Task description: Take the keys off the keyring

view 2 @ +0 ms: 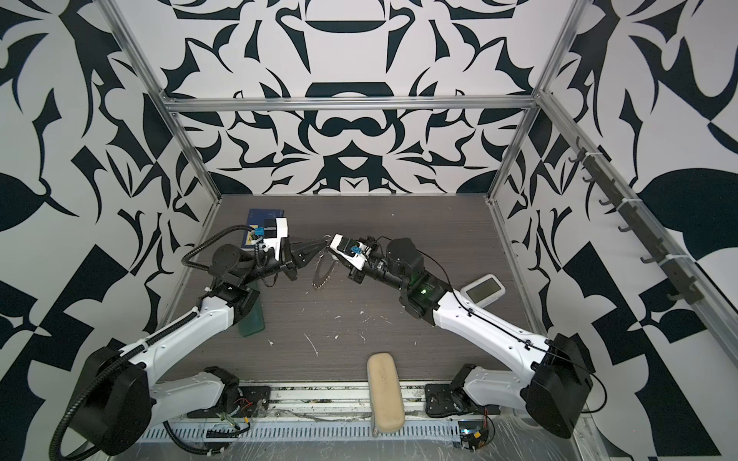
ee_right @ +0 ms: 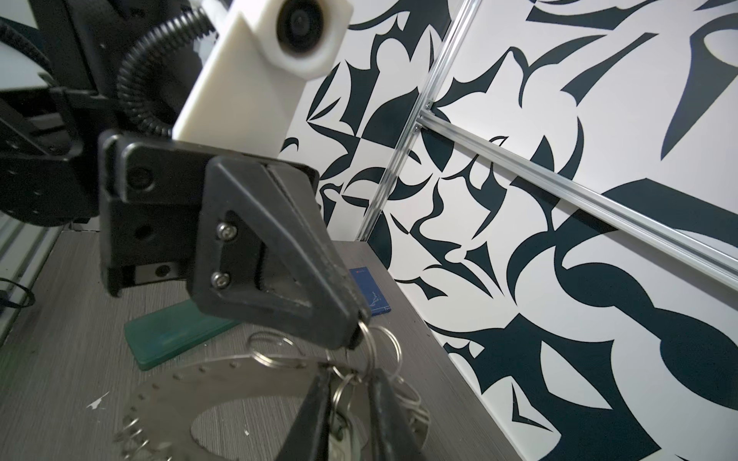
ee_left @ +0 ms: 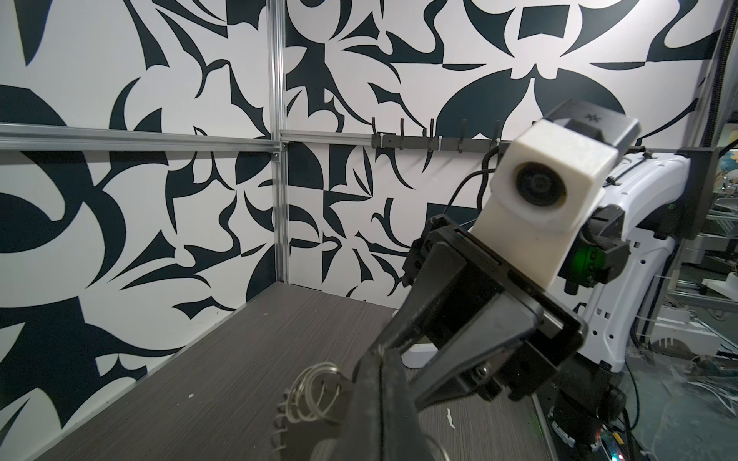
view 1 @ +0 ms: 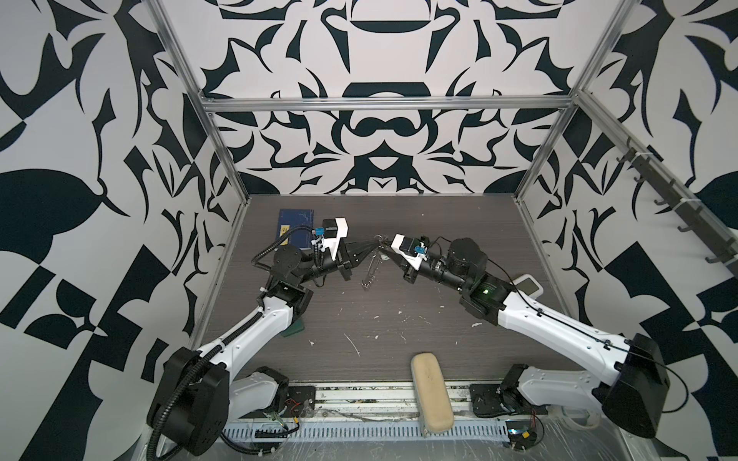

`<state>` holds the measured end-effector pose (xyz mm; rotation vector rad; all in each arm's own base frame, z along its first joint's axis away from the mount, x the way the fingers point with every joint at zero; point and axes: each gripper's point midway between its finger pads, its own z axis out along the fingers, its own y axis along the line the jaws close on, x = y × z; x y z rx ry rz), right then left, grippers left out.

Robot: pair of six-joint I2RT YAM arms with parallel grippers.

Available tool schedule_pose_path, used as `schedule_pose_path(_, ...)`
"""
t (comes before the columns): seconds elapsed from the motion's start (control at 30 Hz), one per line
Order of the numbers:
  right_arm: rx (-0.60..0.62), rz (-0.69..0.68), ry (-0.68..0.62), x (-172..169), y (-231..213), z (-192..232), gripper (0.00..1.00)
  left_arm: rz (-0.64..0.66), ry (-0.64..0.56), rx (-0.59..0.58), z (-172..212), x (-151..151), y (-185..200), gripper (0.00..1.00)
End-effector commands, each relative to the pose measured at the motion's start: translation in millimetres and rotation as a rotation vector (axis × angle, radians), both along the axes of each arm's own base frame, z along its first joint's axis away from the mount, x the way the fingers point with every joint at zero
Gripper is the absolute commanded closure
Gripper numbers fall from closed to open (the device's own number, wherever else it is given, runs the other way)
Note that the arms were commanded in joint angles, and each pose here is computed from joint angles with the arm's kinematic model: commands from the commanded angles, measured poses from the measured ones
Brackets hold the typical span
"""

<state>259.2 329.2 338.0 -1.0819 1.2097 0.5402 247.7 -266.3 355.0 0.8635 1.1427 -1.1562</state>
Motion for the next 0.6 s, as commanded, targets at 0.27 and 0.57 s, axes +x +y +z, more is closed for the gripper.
schedule_pose_path(0.27,0.022,0.003,-0.023,-2.2,-1.4,16.5,0.98,-0.007,-0.059,-0.043,21.0,-5.8,3.6,1.00)
schedule_pose_path(0.57,0.006,-0.003,-0.060,-6.6,-7.4,21.0,1.00,-0.083,-0.152,-0.126,33.5,-20.6,23.0,1.00)
